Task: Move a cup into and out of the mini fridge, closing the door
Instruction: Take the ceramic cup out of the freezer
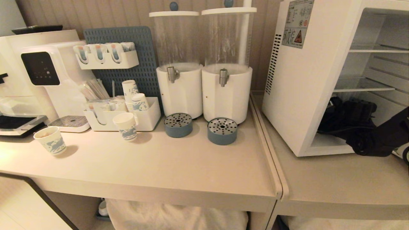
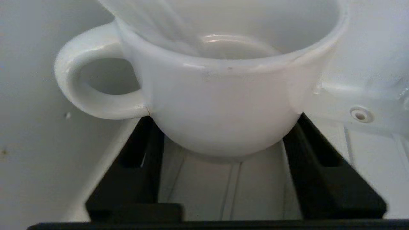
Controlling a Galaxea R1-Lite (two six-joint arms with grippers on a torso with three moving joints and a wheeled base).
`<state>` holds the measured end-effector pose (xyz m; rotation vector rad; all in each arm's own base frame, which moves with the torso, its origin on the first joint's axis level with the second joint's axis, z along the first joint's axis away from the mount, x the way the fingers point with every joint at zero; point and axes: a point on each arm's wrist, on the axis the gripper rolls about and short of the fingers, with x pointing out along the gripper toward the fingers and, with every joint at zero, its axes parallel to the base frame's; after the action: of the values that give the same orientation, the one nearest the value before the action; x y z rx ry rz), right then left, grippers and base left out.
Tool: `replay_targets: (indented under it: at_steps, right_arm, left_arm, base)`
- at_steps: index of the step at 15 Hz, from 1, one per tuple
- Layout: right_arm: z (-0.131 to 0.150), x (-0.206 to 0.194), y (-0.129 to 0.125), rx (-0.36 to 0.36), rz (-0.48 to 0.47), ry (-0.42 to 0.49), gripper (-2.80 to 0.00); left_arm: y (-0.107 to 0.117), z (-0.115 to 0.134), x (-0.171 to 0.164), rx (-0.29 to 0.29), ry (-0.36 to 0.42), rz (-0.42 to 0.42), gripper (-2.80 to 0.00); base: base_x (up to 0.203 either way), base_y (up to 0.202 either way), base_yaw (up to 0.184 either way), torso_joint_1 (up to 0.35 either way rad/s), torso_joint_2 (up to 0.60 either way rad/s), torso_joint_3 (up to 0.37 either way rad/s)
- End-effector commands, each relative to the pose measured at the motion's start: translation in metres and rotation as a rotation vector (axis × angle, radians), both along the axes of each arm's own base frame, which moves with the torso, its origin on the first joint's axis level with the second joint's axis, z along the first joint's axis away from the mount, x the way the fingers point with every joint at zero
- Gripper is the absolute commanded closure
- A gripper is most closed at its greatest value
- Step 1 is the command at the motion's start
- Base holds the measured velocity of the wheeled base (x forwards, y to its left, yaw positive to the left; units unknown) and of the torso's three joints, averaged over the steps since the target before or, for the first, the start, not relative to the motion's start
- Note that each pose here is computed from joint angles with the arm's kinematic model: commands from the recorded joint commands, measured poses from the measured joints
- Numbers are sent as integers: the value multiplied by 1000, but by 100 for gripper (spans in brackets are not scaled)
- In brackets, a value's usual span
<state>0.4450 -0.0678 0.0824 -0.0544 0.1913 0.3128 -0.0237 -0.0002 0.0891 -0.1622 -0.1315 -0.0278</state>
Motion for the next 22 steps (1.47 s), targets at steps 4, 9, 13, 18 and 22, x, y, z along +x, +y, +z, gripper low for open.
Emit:
replay_targets:
  at_steps: [4, 9, 13, 18, 22]
  right_arm:
    - [1, -8, -5, 6, -3, 20, 0]
    - [8, -29, -18, 21, 9, 31, 0]
    - [11, -43, -27, 20, -18, 41, 0]
    - [13, -59, -25, 20, -6, 27, 0]
    - [18, -67, -27, 22, -5, 24, 0]
  left_arm:
    - [0, -11, 3, -1, 34, 0, 0]
    - [0, -11, 3, -1, 34, 0, 0]
    - [0, -11, 3, -1, 34, 0, 0]
    - [0, -11, 3, 1, 34, 0, 0]
    - [0, -11, 3, 0, 34, 0, 0]
  base:
    - [0, 0, 0, 0, 0, 0]
    - [0, 0, 0, 0, 0, 0]
    - [0, 0, 0, 0, 0, 0]
    - [0, 0, 0, 0, 0, 0]
    - [0, 0, 0, 0, 0, 0]
